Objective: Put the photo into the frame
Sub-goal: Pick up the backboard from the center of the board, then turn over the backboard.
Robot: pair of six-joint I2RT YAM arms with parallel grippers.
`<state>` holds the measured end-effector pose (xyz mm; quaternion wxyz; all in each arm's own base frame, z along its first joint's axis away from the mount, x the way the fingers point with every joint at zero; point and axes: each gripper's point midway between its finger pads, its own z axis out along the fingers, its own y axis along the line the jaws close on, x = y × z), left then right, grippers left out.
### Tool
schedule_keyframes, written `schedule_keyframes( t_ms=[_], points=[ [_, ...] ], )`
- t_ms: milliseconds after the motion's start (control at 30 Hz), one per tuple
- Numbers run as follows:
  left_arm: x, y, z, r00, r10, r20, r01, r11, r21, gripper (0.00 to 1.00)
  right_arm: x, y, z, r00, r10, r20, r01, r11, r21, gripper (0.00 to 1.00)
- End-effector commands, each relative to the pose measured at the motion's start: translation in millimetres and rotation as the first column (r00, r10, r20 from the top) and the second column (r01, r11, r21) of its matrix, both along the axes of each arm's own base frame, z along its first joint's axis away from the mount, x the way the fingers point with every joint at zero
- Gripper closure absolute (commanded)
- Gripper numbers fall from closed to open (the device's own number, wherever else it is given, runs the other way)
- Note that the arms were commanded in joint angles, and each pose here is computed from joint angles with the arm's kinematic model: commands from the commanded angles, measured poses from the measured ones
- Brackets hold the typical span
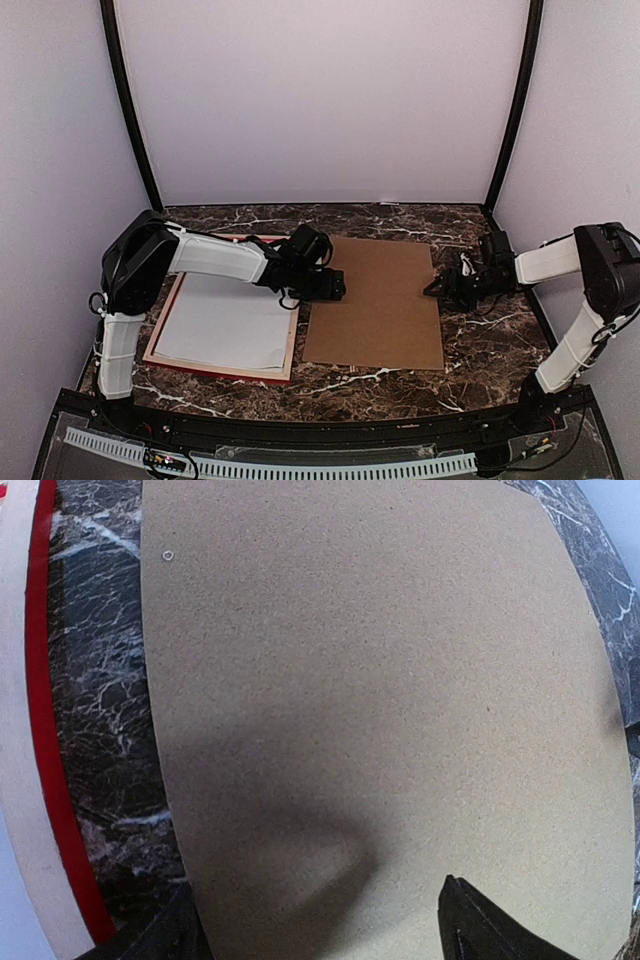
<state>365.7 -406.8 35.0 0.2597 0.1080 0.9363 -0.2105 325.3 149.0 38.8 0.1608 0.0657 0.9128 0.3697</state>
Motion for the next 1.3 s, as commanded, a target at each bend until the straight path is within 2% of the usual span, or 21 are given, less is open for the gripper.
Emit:
schedule_keyframes(
  t_ms=[0,300,667,933,1267],
  points=[
    [-41.3,-11.8,-32.2,0.980,-0.087,-0.178,0.080,0.996,-0.044,0.15,-15.4,30.7,31.6,0.995,0.095,0.002,-0.094,0.977,0.192,0.41],
    [-46.2,-19.2,-25.0,0.974,-0.115,-0.195,0.097,0.990,-0.098,0.15,-20.3,47.7,108.2,0.977,0.147,0.152,-0.193,0.915,0.355,0.48],
    [-53.1,-30.1,-5.5,0.971,-0.156,-0.182,0.129,0.980,-0.153,0.16,-33.5,75.0,169.2,0.940,0.213,0.268,-0.307,0.869,0.388,0.53],
    [-58.5,-37.4,8.1,0.971,-0.176,-0.163,0.147,0.973,-0.177,0.16,-35.0,82.5,227.5,0.917,0.202,0.345,-0.324,0.880,0.347,0.37],
    [-65.8,-50.0,31.4,0.967,-0.217,-0.134,0.183,0.957,-0.226,0.16,-39.2,95.4,248.0,0.904,0.216,0.368,-0.345,0.876,0.336,0.33]
  ],
)
